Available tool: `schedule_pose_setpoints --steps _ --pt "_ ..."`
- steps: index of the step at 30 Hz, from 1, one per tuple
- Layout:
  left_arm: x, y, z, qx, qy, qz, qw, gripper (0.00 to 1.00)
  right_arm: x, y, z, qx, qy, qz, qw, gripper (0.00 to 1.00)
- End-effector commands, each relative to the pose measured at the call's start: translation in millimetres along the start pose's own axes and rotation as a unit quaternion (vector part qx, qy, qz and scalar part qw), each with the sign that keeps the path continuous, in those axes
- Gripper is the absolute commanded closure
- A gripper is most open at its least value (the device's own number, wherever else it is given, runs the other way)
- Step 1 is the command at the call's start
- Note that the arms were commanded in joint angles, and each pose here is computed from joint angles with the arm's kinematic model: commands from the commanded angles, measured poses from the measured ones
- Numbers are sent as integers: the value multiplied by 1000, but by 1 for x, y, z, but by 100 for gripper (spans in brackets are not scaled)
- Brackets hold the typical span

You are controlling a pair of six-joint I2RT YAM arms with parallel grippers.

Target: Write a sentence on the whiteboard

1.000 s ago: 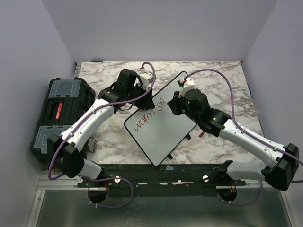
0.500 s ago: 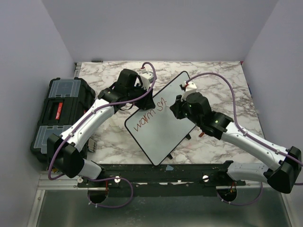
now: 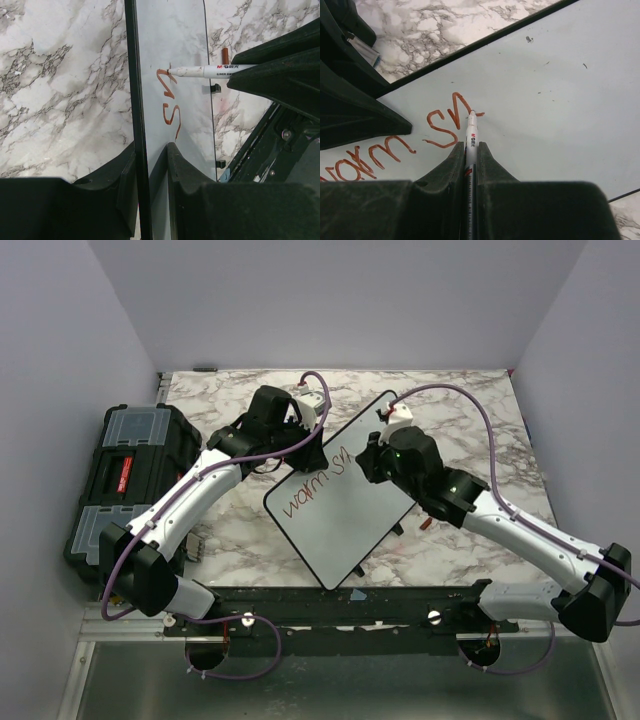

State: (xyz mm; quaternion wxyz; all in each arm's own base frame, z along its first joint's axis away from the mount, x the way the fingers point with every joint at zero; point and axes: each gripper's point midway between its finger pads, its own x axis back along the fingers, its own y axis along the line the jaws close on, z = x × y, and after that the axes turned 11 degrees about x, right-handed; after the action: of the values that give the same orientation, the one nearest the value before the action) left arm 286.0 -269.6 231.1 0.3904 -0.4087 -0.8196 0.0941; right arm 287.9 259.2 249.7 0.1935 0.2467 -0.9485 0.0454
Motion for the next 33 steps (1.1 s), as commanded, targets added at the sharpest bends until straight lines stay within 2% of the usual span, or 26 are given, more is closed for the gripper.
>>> schedule_pose_setpoints --steps 1,14,33 --pt "-7 -14 36 -17 69 28 997 100 -5 -7 -21 4 -21 23 999 99" --pt "-7 -16 38 -16 72 31 997 100 -11 -14 -28 3 -24 53 998 99" --pt "-5 -16 37 -20 69 26 997 100 -2 -14 9 -8 11 39 999 99"
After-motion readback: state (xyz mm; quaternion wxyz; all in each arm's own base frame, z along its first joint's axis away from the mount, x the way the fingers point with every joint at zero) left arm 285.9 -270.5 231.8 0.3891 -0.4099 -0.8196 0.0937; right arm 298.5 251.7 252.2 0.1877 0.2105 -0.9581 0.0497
